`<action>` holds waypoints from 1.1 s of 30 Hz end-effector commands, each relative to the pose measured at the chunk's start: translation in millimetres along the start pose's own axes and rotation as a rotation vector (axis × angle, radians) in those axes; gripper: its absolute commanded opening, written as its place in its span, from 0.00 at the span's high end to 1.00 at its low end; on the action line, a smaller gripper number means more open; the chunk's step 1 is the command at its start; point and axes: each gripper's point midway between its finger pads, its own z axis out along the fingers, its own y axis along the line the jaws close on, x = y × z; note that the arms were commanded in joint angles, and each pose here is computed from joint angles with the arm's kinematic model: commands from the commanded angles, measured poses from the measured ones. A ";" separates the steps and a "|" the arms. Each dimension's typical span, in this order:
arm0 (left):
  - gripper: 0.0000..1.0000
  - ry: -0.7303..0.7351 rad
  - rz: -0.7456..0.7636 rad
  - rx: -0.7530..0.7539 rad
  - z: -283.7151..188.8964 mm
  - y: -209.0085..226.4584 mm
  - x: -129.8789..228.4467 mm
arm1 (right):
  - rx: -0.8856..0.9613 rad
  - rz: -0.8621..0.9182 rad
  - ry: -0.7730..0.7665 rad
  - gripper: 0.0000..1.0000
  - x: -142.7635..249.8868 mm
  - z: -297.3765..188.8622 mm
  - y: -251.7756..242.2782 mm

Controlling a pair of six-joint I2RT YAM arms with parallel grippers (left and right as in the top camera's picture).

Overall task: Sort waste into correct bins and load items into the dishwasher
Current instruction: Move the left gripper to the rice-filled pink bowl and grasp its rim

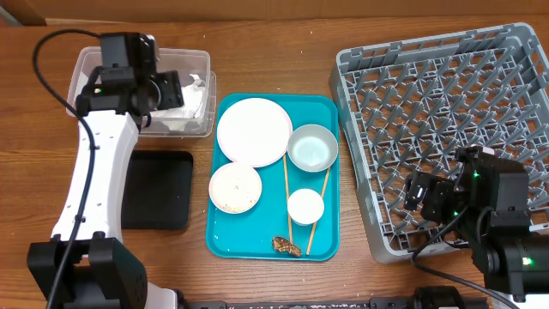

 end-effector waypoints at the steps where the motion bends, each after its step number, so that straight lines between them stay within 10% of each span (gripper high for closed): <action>1: 0.31 0.073 0.057 0.087 -7.9 -39.2 20.5 | -0.011 -0.002 -0.032 0.00 -7.6 -7.5 2.5; 19: 0.38 0.562 0.229 0.128 1.6 -127.8 217.2 | -0.012 -0.003 -0.032 0.00 -7.7 -7.5 2.6; 33: 0.45 0.518 0.296 0.135 12.8 -146.2 236.6 | -0.011 -0.003 -0.032 0.00 -7.6 -7.5 2.5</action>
